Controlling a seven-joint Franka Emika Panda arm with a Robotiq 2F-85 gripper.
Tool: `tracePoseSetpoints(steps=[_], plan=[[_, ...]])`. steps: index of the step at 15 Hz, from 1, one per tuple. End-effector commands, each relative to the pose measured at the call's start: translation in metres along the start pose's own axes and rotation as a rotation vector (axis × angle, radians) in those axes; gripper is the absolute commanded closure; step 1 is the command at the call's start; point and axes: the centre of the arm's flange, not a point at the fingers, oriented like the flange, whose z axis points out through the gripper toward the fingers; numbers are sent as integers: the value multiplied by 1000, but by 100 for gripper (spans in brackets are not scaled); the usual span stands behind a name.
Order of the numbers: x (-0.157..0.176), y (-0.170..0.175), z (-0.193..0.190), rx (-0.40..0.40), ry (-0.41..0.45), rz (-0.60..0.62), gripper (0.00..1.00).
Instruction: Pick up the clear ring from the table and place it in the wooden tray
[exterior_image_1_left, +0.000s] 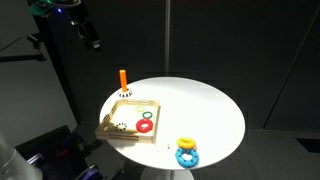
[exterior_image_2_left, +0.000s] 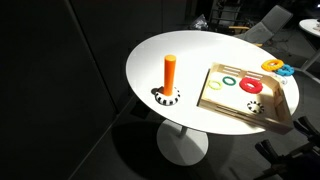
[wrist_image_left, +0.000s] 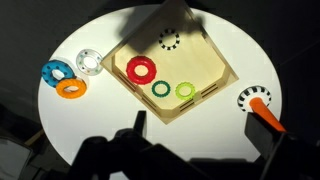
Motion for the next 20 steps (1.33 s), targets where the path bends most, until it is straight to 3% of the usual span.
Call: tracePoseSetpoints(steps=[1,9,17,20], plan=[[39,15,7,14,-50,49,0],[85,64,49,37,-200,163,0],[88,124,117,-10,-306,295,0],[88,150,142,-52,-297,329,0]])
